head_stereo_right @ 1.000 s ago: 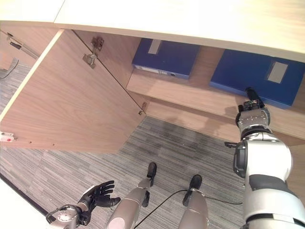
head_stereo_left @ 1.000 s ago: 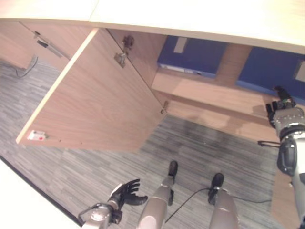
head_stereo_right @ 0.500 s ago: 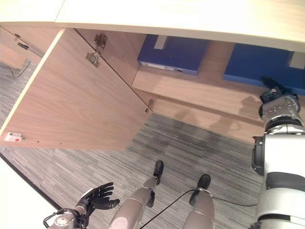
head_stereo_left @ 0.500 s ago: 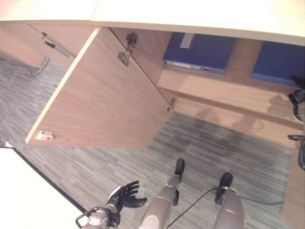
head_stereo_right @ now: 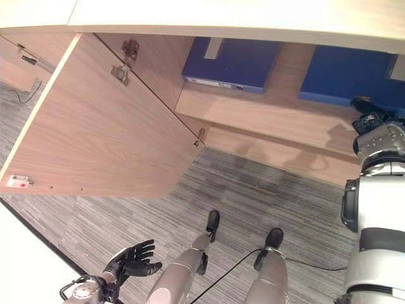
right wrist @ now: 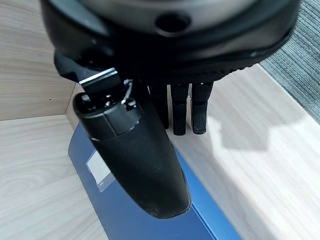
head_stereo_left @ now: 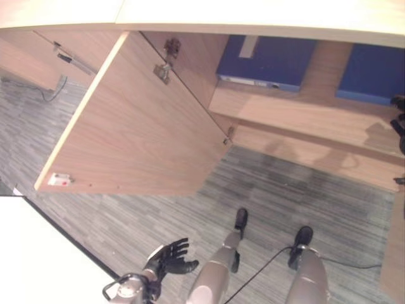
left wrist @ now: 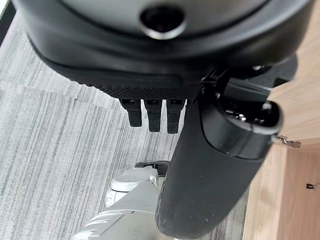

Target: Put the empty folder in the office cabinet

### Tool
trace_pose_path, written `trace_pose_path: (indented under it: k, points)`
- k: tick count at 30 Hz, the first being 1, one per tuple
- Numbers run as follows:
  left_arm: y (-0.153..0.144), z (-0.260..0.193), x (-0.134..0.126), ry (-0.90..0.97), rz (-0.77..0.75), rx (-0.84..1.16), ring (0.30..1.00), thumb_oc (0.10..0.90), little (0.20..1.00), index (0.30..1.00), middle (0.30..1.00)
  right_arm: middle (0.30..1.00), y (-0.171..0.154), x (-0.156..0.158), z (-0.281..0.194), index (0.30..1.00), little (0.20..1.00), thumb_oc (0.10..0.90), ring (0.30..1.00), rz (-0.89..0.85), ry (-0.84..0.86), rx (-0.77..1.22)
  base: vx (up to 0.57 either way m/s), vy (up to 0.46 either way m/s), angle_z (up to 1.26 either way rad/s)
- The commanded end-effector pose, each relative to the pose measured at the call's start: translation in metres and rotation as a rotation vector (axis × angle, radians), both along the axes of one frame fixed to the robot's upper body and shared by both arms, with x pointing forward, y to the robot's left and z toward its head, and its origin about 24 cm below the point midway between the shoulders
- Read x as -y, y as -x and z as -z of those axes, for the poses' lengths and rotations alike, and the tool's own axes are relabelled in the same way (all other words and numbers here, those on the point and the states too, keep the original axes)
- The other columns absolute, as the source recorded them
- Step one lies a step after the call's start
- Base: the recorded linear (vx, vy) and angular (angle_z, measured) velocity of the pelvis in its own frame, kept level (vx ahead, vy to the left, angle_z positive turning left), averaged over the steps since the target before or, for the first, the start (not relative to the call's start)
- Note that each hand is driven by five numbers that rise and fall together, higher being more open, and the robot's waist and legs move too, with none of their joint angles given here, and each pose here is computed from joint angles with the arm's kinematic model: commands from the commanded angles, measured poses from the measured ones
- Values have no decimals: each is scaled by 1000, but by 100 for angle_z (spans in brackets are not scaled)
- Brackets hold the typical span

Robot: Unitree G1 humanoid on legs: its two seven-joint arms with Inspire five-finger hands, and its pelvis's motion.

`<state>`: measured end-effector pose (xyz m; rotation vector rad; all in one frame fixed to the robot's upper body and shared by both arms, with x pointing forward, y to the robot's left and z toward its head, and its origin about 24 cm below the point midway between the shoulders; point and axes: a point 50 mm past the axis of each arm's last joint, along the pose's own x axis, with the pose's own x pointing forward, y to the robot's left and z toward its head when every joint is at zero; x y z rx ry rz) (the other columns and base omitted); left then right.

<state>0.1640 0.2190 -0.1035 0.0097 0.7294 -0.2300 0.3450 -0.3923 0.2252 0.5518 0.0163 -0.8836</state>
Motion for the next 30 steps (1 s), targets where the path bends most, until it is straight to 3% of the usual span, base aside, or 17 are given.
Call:
trace_pose_path:
  k: [1, 7, 9, 11, 15, 18, 21, 22, 25, 30]
  points:
    - [7, -5, -33, -76, -15, -11, 900, 800, 900, 900, 900, 900, 15, 18, -77, 900, 900, 800, 900, -1, 221, 297, -14, -39, 2]
    - [0, -10, -42, -75, -54, 8, 900, 800, 900, 900, 900, 900, -1, 3, -30, 900, 900, 800, 900, -64, 76, 373, -16, -38, 4]
    - [-3, -8, -42, -64, -90, 2, 900, 800, 900, 900, 900, 900, -10, -12, 9, 900, 900, 800, 900, -96, -50, 424, -23, -48, 1]
    - [-1, -3, -42, -62, -129, -17, 900, 800, 900, 900, 900, 900, -19, -40, 57, 900, 900, 800, 900, -133, -178, 442, -3, -48, -10]
    - [3, 1, -44, -46, -196, -34, 900, 800, 900, 900, 900, 900, -21, -77, 110, 900, 900, 800, 900, -177, -287, 406, 2, -14, -12]
    - [13, 11, -42, -30, -265, -77, 900, 800, 900, 900, 900, 900, -2, -117, 173, 900, 900, 800, 900, -252, -363, 337, -3, 13, -12]
    - [20, 15, -45, -44, -290, -106, 900, 800, 900, 900, 900, 900, 15, -135, 205, 900, 900, 800, 900, -298, -384, 273, 26, 22, -14]
    - [28, 20, -45, -49, -312, -131, 900, 800, 900, 900, 900, 900, 38, -147, 230, 900, 900, 800, 900, -352, -380, 223, 38, 20, -6]
    - [36, 23, -49, -60, -338, -151, 900, 800, 900, 900, 900, 900, 58, -154, 248, 900, 900, 800, 900, -394, -353, 165, 54, 2, -10]
    - [53, 28, -50, -99, -329, -187, 900, 800, 900, 900, 900, 900, 91, -152, 262, 900, 900, 800, 900, -564, -107, 0, 45, 20, -11]
